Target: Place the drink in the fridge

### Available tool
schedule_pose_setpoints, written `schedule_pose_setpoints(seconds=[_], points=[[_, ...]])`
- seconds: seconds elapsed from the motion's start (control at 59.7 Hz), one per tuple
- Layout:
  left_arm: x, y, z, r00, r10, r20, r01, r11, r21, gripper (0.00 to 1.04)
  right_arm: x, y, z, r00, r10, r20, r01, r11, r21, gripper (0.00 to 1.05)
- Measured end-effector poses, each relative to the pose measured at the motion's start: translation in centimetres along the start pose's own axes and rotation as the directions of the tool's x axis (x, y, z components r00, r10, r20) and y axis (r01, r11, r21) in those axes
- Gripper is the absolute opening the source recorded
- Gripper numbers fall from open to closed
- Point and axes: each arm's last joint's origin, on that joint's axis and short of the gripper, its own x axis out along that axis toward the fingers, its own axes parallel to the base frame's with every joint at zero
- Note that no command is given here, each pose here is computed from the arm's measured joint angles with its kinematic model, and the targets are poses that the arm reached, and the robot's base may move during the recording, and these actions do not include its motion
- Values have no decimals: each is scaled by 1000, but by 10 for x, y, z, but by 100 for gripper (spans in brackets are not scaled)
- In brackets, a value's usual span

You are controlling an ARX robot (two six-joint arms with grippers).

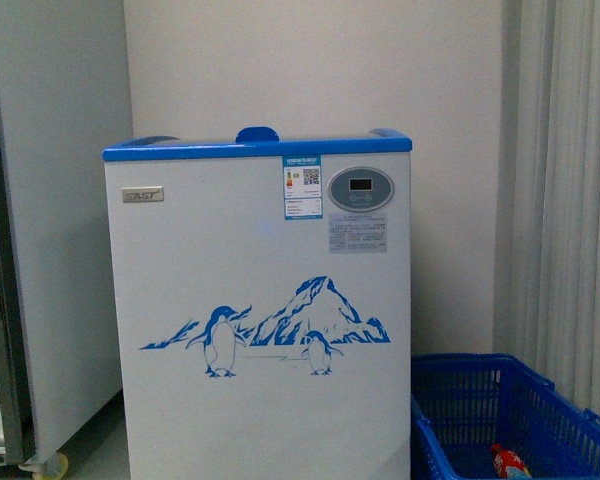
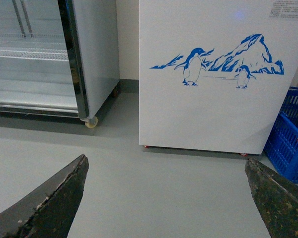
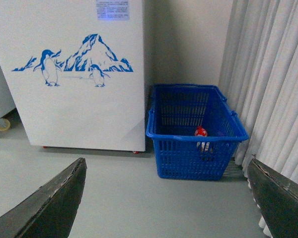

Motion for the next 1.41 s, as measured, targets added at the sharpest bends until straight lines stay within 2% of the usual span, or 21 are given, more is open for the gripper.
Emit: schedule_pose_setpoints(seconds=[1.407], points=[[0,0,0,1000,0,0,0,1000,0,97,0,0,0,1000,0,0,0,1000,0,97]])
